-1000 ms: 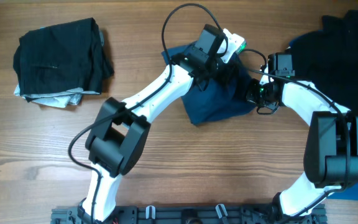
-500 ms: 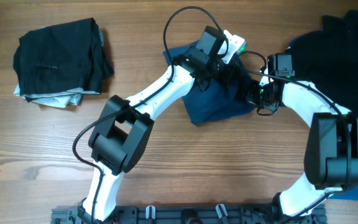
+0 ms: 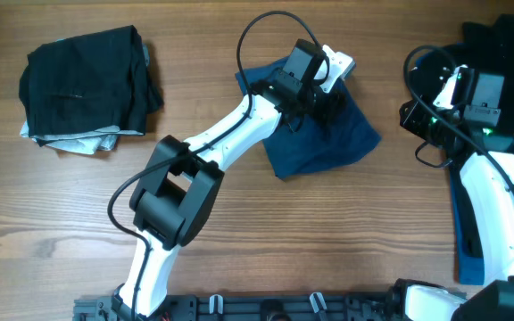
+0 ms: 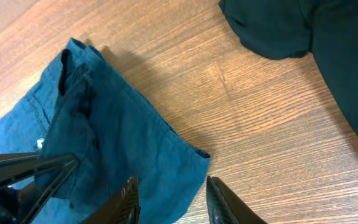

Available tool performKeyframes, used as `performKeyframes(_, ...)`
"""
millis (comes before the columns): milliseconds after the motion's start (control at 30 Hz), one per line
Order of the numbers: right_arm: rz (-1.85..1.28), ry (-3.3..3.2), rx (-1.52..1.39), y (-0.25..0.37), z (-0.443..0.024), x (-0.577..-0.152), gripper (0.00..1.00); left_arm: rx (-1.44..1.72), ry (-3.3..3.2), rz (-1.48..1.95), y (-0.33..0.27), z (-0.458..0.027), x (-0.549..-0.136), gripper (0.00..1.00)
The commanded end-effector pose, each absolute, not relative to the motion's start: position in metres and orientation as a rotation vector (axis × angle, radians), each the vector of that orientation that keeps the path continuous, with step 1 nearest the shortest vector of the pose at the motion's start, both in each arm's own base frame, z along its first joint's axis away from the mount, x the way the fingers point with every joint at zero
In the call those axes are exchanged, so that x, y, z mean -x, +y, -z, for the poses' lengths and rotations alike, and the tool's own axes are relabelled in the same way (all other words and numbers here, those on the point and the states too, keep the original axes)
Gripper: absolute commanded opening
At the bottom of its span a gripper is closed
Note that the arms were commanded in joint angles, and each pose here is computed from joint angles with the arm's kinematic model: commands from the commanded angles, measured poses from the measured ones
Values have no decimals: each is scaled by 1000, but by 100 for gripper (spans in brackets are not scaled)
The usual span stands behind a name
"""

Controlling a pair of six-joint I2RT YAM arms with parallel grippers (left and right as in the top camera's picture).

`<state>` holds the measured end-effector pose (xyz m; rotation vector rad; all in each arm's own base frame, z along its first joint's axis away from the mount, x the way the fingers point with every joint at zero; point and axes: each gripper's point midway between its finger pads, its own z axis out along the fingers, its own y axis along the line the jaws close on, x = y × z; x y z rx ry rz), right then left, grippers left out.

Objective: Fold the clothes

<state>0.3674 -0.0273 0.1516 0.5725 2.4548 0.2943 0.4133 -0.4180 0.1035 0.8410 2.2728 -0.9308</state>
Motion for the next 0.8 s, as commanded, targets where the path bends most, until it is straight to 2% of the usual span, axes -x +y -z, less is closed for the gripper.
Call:
performKeyframes(0, -260, 2481, -560, -30, -143, -368, 34, -853, 2261, 964, -428, -94, -415, 4)
performKeyframes(33, -260, 2480, -560, -30, -143, -368, 34, -853, 2262, 965, -429, -88, -416, 18)
performKeyframes(67, -260, 2479, -560, -30, -143, -368, 34, -855, 2263, 965, -430, -86, -416, 56)
performKeyframes(100, -260, 2477, -558, -30, -143, -369, 33, -859, 2266, 967, -432, -82, -415, 77)
performKeyframes(233, -323, 2467, -391, -17, -150, -375, 33, -891, 2213, 1020, -442, -95, -409, 95)
performKeyframes(367, -504, 2437, -105, 19, -161, -377, 32, -847, 2136, 1038, -434, -138, -420, 95)
performKeyframes(500, -583, 2421, -6, 37, -165, -374, 12, -694, 2144, 1033, -400, -169, -447, 88)
performKeyframes(533, -585, 2421, 0, 39, -165, -374, 5, -647, 2158, 1026, -386, -172, -456, 83)
performKeyframes(667, -601, 2431, 20, 47, -161, -375, 4, -534, 2246, 976, -339, -161, -480, 49)
performKeyframes(767, -622, 2453, 38, 58, -144, -380, 4, -453, 2334, 935, -307, -141, -490, 38)
